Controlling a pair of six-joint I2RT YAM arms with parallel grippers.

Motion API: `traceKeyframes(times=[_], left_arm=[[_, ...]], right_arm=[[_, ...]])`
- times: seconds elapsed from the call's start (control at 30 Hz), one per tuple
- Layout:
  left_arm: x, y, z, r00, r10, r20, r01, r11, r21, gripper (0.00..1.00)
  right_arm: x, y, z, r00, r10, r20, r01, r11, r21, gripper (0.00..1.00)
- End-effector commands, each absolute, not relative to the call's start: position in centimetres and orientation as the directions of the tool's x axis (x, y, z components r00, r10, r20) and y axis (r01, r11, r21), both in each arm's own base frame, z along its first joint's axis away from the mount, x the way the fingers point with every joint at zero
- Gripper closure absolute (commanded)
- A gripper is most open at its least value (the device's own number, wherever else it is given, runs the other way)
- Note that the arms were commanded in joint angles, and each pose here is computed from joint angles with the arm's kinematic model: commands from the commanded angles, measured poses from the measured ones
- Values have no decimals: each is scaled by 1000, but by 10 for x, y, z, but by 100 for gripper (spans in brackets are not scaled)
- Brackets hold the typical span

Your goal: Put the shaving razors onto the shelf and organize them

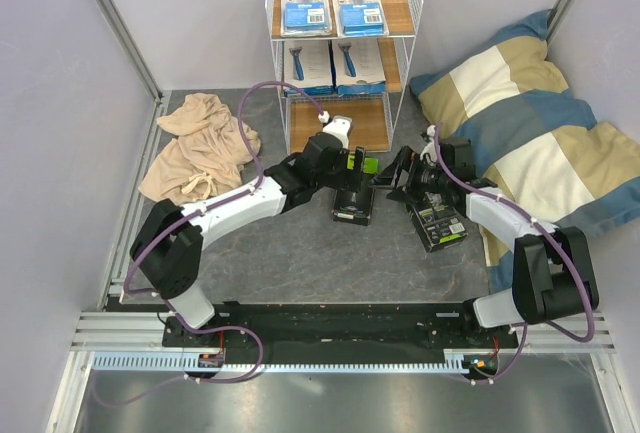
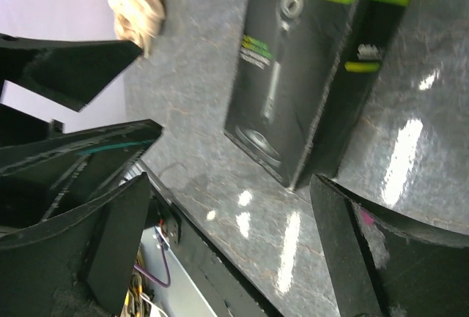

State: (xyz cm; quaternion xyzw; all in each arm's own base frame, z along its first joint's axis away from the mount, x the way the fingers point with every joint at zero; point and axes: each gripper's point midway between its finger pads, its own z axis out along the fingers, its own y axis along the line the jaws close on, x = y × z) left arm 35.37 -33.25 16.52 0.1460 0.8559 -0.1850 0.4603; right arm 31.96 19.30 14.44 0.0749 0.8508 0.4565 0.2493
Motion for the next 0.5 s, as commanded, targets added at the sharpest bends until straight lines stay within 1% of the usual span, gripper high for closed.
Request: traceKeyframes(times=[0.0, 0.23, 0.27, 0.3, 0.47], left_arm=[[346, -329, 172, -583, 0, -812, 409, 864, -293, 7], [338, -319, 139, -696, -32, -718, 388, 824, -412, 7], [337, -318, 131, -711, -30, -703, 382, 823, -421, 7], [336, -319, 126, -724, -31, -689, 379, 818, -434, 7], [332, -324, 105, -776, -26, -630, 363, 798, -480, 11]], right_arm=[[316, 195, 120, -873, 327, -361, -97, 609, 787, 2], [315, 194, 92, -885, 314, -345, -61, 655, 753, 2], [319, 194, 91, -876, 316, -363, -72, 660, 748, 2], [320, 194, 86, -878, 316, -359, -66, 664, 745, 2], [327, 198, 76, -877, 322, -357, -58, 668, 742, 2]])
